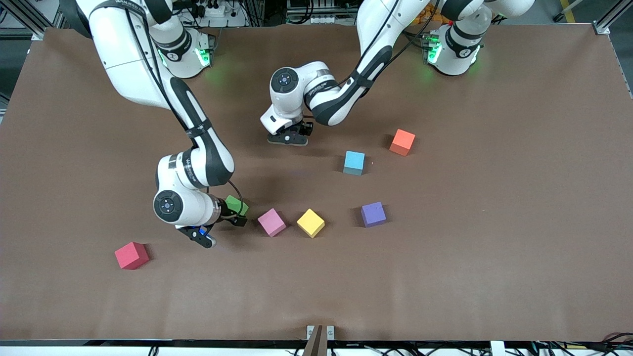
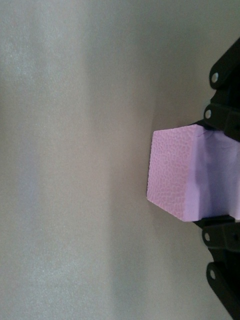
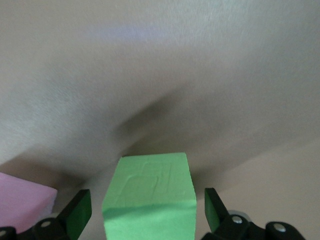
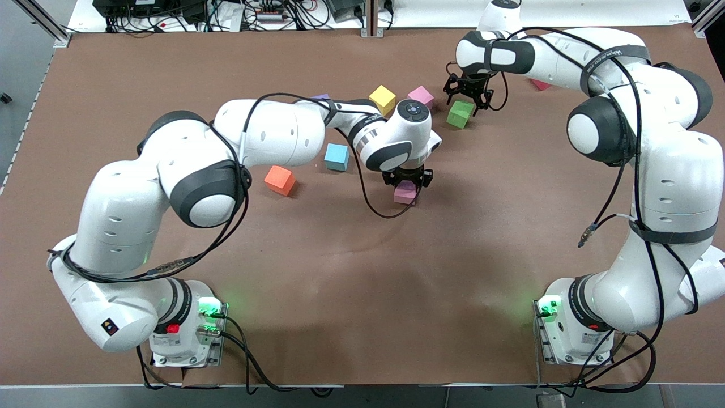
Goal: Arrange blocks into number 1
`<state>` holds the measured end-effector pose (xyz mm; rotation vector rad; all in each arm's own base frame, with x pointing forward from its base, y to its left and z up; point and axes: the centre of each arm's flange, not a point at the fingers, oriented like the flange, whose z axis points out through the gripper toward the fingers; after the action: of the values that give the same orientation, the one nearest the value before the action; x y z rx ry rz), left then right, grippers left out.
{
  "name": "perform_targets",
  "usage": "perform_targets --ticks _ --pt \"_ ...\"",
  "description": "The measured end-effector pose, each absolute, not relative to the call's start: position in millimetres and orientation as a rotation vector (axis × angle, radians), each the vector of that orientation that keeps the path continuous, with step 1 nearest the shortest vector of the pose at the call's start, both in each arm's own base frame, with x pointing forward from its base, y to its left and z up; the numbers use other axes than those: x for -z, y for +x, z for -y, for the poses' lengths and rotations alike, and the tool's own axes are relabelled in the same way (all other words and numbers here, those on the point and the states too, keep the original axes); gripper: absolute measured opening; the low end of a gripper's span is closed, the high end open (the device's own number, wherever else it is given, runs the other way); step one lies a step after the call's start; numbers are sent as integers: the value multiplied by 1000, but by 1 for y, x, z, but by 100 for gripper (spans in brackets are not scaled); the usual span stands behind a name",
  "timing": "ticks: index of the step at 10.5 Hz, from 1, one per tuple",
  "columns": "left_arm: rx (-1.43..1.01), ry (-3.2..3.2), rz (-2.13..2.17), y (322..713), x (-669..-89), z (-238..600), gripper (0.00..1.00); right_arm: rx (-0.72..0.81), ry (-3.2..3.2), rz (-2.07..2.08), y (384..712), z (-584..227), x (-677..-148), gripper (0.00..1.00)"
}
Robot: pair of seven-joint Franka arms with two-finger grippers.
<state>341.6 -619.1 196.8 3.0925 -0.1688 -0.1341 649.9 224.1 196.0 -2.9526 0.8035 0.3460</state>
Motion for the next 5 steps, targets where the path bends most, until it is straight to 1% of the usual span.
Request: perform_targets --ticks 2,3,4,5 --pt "155 3111 169 345 -195 622 59 -380 -2958 -799 644 -226 -190 90" --pt "166 3116 166 345 -195 622 59 -398 -2961 -796 642 -227 -189 76" --pt "183 3119 148 346 -195 621 59 -407 -2962 -793 641 -228 -189 69" --pt "199 3119 116 347 -194 620 59 -409 -2964 -783 641 -228 -189 66"
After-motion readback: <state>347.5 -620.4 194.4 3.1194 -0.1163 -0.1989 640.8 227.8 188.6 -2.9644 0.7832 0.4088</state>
